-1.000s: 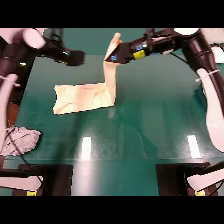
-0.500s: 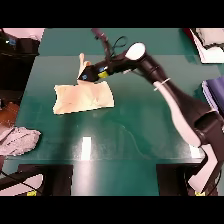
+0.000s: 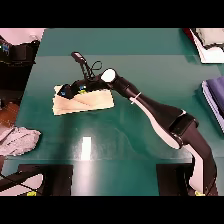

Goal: Fold the shirts.

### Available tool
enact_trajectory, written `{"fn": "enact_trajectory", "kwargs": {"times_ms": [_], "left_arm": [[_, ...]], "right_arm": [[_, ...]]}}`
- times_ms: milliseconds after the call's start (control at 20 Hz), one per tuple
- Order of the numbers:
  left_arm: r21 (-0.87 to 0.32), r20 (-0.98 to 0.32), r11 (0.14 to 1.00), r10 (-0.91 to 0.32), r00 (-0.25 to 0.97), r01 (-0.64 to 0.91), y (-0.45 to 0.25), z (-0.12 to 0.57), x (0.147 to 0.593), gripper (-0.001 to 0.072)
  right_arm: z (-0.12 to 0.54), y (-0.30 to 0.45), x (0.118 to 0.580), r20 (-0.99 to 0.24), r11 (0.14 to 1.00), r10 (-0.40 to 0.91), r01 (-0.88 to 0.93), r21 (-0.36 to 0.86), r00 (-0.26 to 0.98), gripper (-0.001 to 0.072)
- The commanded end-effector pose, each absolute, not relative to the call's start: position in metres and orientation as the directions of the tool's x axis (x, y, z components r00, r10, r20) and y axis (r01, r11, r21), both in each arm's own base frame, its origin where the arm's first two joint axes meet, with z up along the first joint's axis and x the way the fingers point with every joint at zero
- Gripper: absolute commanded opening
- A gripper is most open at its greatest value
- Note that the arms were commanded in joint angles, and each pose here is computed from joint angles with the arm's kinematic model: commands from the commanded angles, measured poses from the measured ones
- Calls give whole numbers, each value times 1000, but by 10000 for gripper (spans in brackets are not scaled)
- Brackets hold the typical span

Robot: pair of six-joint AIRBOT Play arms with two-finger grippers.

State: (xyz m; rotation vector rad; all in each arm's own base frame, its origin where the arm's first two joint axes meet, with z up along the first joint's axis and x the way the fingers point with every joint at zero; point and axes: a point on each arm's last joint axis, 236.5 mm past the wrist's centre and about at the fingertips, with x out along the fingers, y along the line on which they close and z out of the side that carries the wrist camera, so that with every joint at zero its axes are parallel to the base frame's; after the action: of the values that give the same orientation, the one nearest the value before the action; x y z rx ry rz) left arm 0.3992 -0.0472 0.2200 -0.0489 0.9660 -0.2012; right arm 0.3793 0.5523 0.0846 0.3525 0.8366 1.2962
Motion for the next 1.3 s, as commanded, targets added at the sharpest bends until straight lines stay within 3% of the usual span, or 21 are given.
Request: {"fn": "enact_trajectory", "kwargs": {"times_ms": [0,150,300,400,550,750,950,1250], "left_arm": [[-135,-836,979,-195,512,152,-48,214,390,24],[-136,-837,979,-195,511,151,-48,214,389,24],[-139,-831,980,-195,521,145,-48,206,397,34],[-140,-835,982,-186,518,127,-45,187,405,552],[-187,-883,982,-181,434,29,-22,126,410,545],[-418,-876,906,-383,294,-68,-25,52,413,547],[-464,-880,877,-440,176,-125,-33,1,416,548],[-469,-881,869,-447,154,-159,-33,-26,424,546]], "right_arm": [[76,504,381,-434,292,901,-718,632,-15,633],[39,406,399,-605,445,795,-646,621,-34,604],[16,327,419,-654,564,757,-519,643,12,580],[4,291,423,-665,606,747,-439,663,27,580],[-8,270,417,-675,630,738,-382,676,23,580],[-14,272,398,-677,618,735,-371,693,-42,580],[-13,283,390,-676,607,734,-387,693,-60,580],[-13,288,386,-677,602,733,-397,693,-70,580]]}}
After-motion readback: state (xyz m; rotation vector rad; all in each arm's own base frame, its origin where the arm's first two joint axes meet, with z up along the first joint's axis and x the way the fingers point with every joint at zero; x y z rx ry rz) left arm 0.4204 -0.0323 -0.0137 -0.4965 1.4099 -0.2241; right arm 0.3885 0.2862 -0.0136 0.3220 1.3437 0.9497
